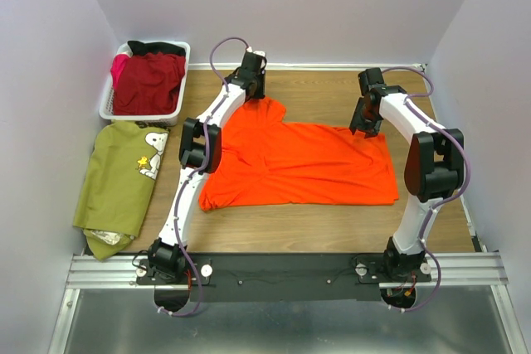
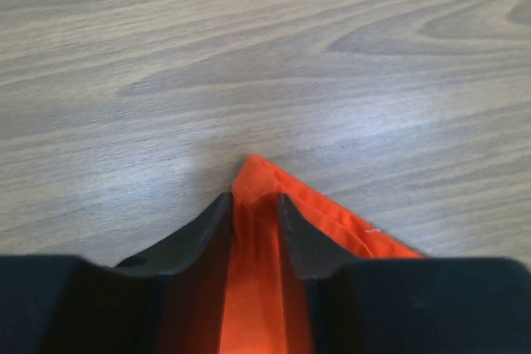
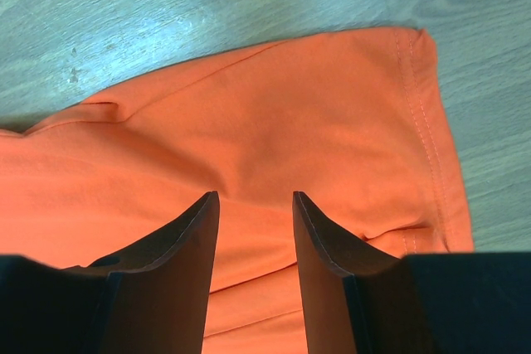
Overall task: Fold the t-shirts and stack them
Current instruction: Grap the side of the flattened tshirt furthest away from the robot with both arms
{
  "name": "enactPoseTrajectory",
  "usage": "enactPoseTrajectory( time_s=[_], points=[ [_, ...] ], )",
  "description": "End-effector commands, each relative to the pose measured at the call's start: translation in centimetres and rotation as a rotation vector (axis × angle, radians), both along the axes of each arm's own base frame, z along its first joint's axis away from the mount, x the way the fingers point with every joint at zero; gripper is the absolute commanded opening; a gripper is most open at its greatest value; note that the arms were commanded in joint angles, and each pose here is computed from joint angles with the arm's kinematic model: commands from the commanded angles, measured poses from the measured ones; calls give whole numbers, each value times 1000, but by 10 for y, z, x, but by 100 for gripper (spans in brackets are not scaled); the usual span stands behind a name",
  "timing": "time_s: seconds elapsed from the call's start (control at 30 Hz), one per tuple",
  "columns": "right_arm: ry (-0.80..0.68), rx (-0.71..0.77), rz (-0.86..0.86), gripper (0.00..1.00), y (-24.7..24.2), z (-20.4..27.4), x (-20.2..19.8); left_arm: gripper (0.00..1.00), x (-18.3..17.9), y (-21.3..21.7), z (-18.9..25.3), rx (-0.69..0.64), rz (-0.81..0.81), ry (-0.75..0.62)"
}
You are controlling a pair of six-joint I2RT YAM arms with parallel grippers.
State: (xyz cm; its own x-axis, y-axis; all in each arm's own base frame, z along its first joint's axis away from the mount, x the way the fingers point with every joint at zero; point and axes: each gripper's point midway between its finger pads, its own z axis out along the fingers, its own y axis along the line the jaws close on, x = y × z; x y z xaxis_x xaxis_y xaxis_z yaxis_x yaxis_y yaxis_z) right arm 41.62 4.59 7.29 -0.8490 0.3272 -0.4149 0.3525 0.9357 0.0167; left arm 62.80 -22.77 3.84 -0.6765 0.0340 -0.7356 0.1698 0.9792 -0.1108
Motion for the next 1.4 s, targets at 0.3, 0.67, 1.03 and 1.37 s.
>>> enactPoseTrajectory(
  time_s=[0.3, 0.67, 1.03, 1.37],
  points=[
    [-12, -44, -42, 50, -10, 1, 2, 0, 12, 2, 37, -26, 26, -81],
    [13, -158, -163, 51, -59, -10, 9, 0, 13, 26, 116, -64, 64, -184],
    [34, -158, -231, 51, -98, -30, 36, 0, -3, 25, 129, -64, 22, -164],
    [0, -133, -212, 51, -95, -40, 69, 0, -9, 24, 112, -55, 5, -119]
  ],
)
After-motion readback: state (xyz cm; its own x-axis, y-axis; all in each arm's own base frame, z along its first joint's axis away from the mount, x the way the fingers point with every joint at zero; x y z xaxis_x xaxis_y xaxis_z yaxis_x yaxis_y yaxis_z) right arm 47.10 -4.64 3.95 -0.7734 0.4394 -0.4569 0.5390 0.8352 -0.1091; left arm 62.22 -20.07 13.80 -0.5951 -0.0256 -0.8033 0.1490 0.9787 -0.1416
